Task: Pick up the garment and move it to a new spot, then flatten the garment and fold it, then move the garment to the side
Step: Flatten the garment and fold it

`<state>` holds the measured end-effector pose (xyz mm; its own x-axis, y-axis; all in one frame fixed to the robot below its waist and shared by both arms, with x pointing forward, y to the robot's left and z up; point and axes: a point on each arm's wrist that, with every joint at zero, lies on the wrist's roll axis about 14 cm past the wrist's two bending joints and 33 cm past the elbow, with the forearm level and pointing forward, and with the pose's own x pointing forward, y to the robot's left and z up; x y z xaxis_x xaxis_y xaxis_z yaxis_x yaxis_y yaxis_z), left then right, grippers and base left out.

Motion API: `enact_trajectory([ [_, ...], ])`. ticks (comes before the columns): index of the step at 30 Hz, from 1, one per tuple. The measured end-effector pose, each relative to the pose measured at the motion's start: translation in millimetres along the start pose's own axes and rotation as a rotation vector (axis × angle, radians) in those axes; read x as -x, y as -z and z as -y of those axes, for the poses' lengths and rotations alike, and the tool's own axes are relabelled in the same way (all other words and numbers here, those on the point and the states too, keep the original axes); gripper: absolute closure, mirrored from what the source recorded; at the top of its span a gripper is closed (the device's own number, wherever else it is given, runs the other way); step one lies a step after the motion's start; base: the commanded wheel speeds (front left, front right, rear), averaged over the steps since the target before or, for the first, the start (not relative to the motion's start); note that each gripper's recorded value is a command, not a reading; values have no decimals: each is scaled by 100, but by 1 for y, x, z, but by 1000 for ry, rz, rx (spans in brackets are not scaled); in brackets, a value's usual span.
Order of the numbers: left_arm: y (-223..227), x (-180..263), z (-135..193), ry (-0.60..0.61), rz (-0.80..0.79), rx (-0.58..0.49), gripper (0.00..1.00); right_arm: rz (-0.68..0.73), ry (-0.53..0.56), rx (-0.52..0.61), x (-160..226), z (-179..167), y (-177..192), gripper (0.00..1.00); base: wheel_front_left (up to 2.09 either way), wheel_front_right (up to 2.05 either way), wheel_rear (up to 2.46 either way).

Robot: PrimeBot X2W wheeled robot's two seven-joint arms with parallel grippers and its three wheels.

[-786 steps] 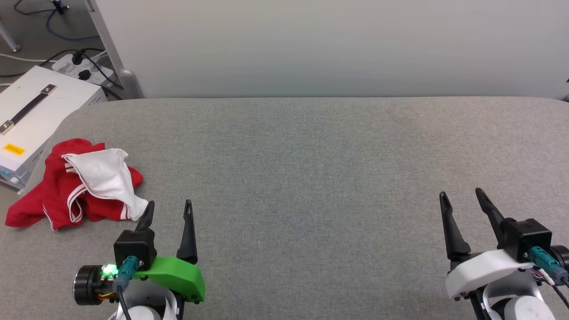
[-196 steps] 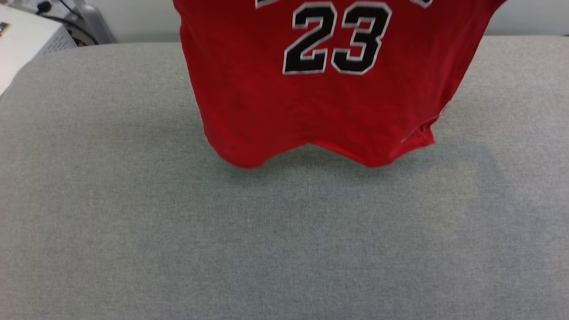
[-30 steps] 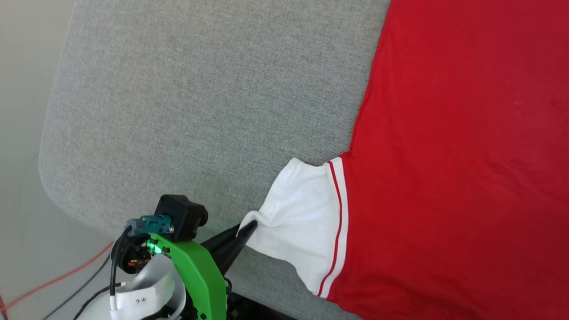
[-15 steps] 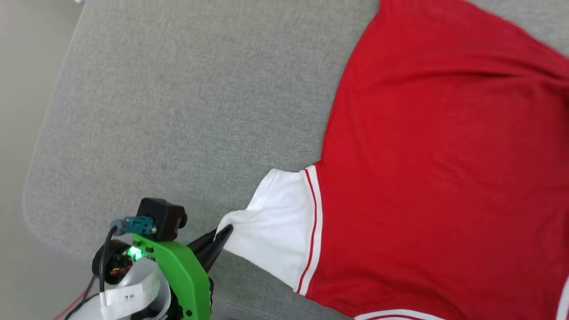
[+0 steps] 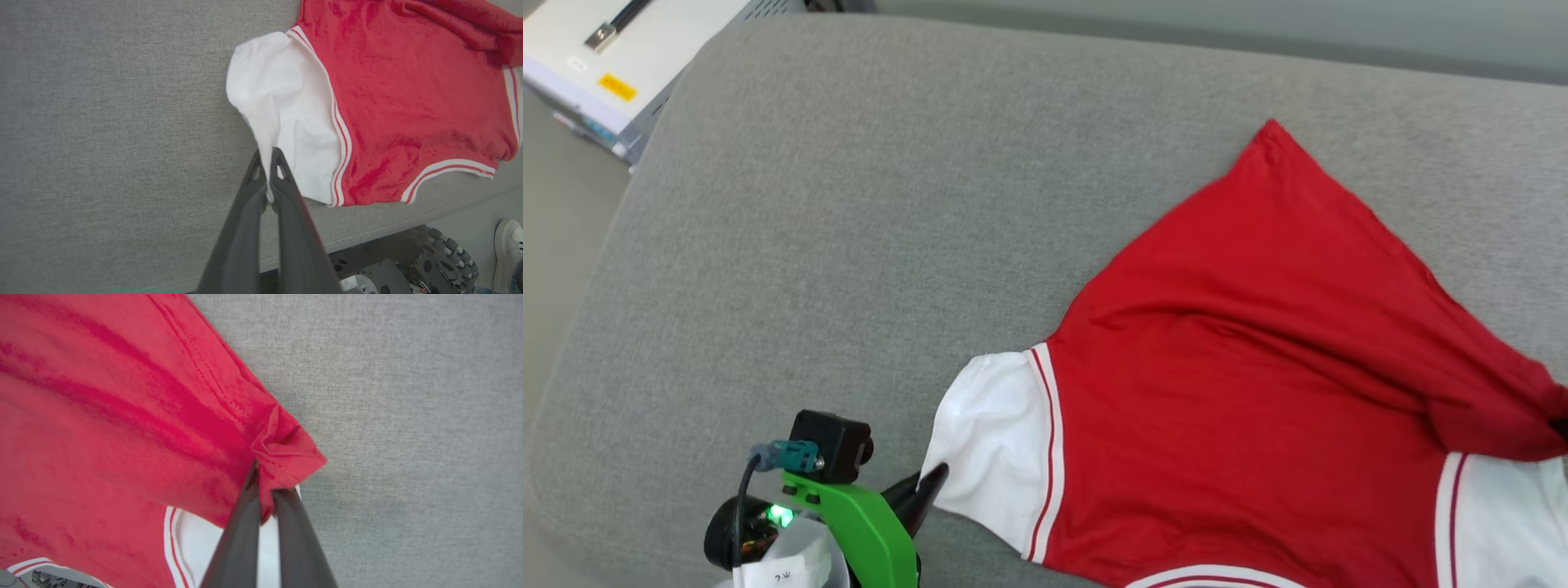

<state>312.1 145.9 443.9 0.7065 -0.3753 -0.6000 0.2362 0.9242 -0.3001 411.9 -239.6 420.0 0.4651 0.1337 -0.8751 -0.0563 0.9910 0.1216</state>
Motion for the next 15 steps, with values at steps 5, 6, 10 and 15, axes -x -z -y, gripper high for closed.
enact_trajectory([
  [5,-9,2,15,34,59,0,100,20,11,-50,28,7,32,100,0,0,0],
  [6,-11,2,17,38,72,-2,100,23,14,-56,32,8,36,100,0,0,0],
  [10,-19,4,26,54,126,9,100,35,17,-97,47,9,58,100,0,0,0],
  [15,-30,6,30,59,190,15,100,13,8,-131,52,5,85,100,0,0,0],
])
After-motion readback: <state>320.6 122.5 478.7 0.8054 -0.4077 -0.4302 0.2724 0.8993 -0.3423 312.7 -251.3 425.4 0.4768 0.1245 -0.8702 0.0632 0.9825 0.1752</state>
